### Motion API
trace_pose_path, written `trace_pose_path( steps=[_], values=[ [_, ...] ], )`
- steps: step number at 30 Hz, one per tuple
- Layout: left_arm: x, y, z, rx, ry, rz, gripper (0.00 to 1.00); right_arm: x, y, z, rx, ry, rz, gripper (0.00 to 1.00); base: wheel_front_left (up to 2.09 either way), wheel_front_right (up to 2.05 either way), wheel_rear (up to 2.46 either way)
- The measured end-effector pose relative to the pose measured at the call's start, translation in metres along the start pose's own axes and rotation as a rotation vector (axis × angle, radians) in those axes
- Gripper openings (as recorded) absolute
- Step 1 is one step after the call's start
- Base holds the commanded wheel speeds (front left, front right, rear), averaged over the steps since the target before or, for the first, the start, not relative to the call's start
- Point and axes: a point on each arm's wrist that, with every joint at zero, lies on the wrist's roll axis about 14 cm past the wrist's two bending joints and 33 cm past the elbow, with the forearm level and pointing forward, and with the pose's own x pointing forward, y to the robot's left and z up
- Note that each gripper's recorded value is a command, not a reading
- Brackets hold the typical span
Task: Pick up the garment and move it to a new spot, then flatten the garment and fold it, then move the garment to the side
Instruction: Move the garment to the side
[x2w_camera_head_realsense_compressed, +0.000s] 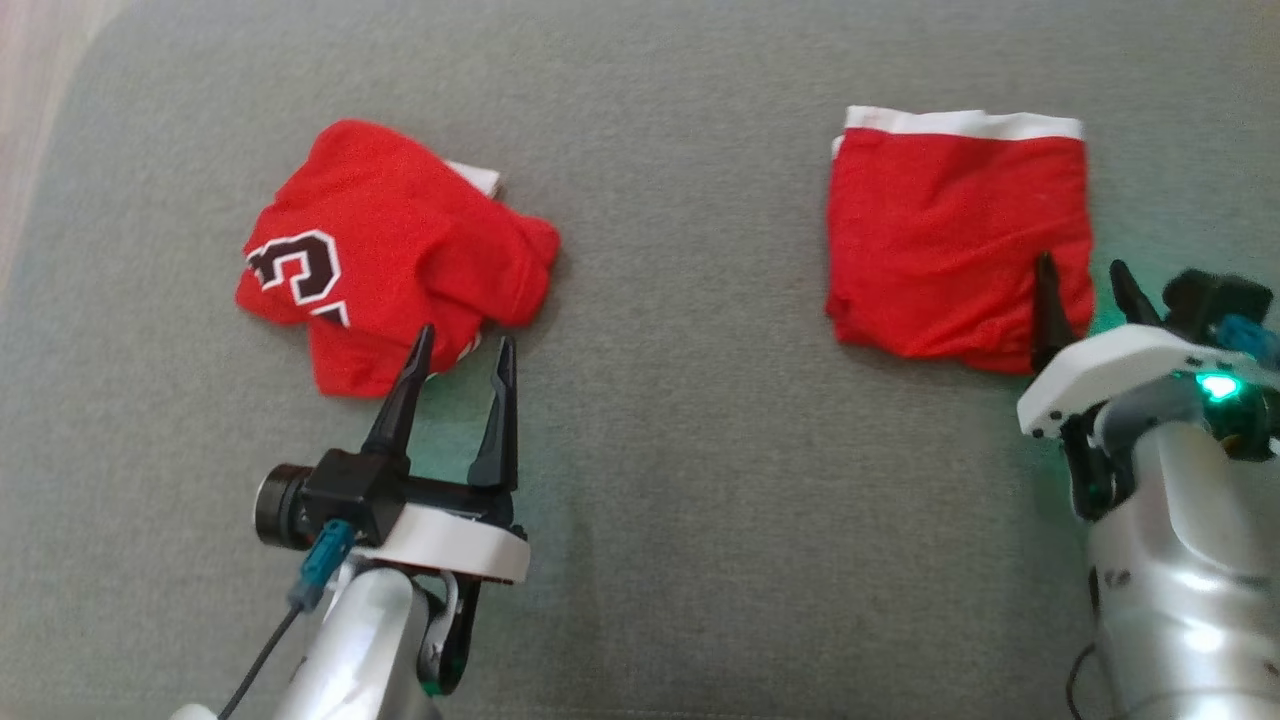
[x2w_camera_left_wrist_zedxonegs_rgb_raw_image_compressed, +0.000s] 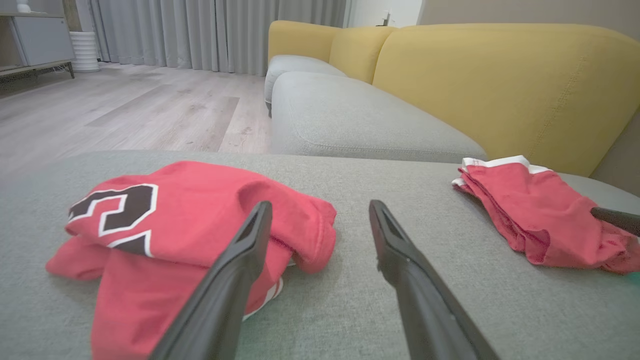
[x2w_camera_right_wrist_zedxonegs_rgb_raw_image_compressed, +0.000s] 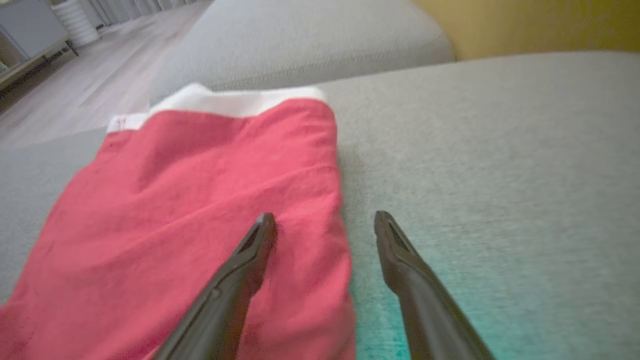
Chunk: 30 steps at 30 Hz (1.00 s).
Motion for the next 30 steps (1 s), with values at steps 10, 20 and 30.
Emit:
trace_pose_path(
  steps=[10,20,30],
  values=[
    [-0.004,0.012,-0.007,0.005,0.023,0.033,1.00,0.031,0.012,-0.011,-0.088,0.127,0.017,0.07,0.00,0.00,0.00],
    [0.001,0.000,0.009,0.008,-0.023,0.004,1.00,0.018,-0.006,0.007,-0.303,0.073,0.024,0.00,0.00,0.00,0.00],
    [0.002,-0.009,0.017,-0.001,-0.046,-0.017,1.00,-0.017,-0.139,0.046,-0.621,0.096,-0.175,0.00,0.00,0.00,0.00]
  ],
)
